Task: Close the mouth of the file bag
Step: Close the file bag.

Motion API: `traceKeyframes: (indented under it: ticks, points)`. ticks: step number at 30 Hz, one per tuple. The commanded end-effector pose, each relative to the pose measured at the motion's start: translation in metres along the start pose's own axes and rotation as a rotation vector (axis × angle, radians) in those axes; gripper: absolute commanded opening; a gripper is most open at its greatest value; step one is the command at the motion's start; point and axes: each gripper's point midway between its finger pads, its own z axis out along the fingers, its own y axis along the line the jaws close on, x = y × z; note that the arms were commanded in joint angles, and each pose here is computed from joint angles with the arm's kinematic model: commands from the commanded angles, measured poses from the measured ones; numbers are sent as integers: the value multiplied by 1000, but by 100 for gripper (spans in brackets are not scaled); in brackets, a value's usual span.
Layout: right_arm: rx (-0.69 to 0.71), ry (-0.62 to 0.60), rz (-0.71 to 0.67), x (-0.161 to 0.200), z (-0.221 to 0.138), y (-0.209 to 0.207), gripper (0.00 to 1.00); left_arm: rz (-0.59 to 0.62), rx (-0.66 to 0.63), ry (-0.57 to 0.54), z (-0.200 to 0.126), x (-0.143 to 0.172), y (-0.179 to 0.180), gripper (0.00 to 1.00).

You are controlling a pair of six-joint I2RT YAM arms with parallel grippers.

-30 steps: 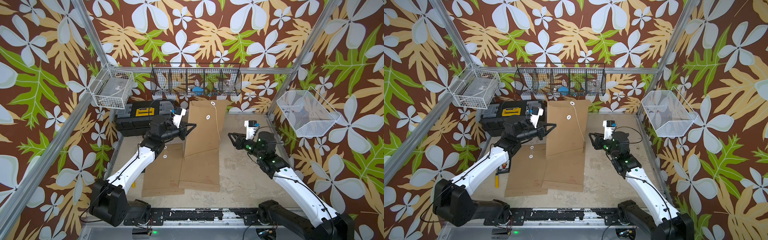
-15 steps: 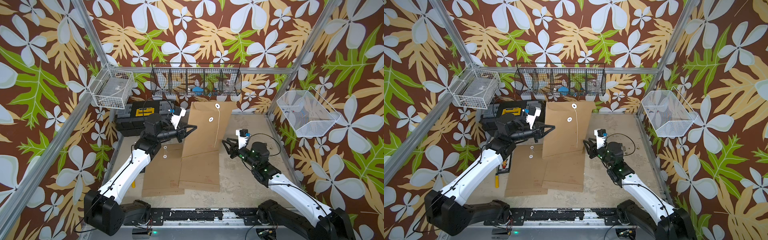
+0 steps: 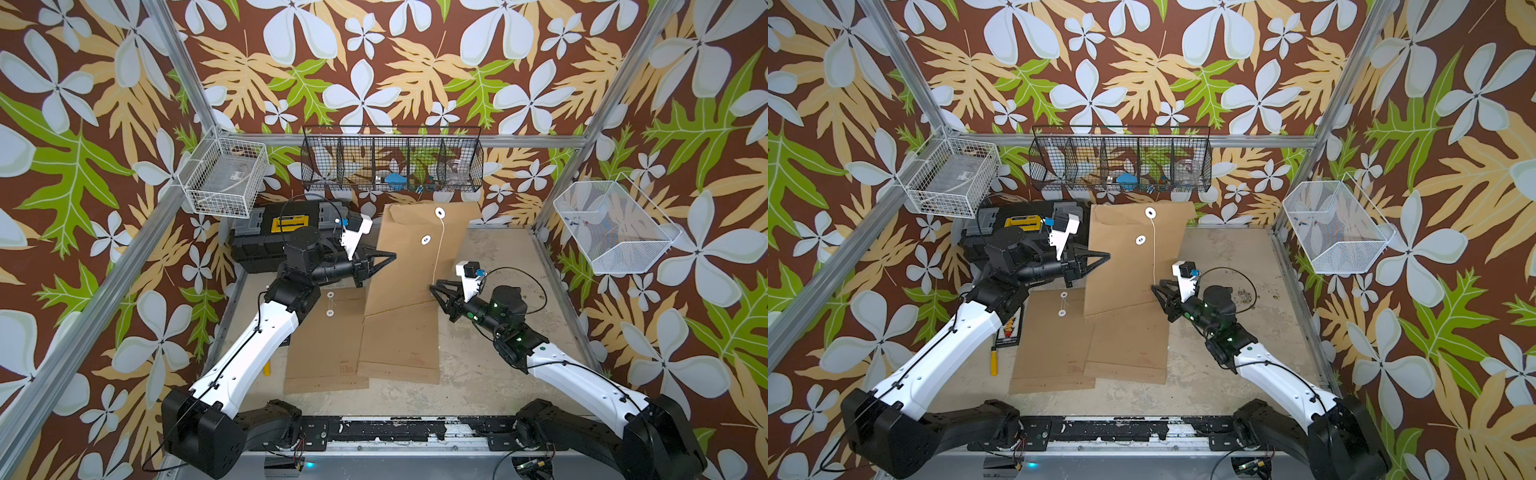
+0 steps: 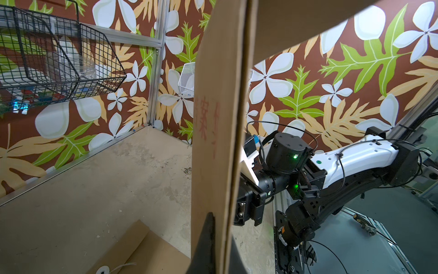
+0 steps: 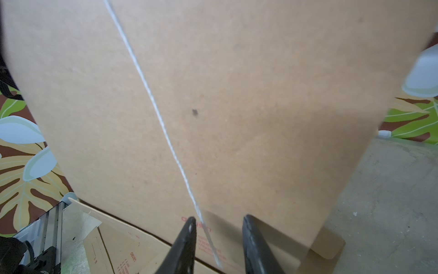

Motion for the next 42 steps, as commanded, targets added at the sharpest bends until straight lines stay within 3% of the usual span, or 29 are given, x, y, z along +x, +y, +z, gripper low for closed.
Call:
traceKeyframes:
  ticks: [1,9,16,26,33,42]
  points:
    - [0,-54,-27,-14,1,1,34,35,51,-15,0,-9,-16,0]
    - [-30,-90,-35,-26,3,9,33,39,70,-16,0,-13,-22,0]
    - [-49,-86,-10,-26,6,14,26,36,71,-14,4,-12,-23,0]
    - [-50,-68,14,-24,3,17,0,29,11,-21,5,-10,-11,0]
    - [-58,96,-46,0,4,52,0,27,-33,-37,8,-7,2,0]
    - [-112,264,21,29,22,82,0,6,4,-50,9,-11,-3,0]
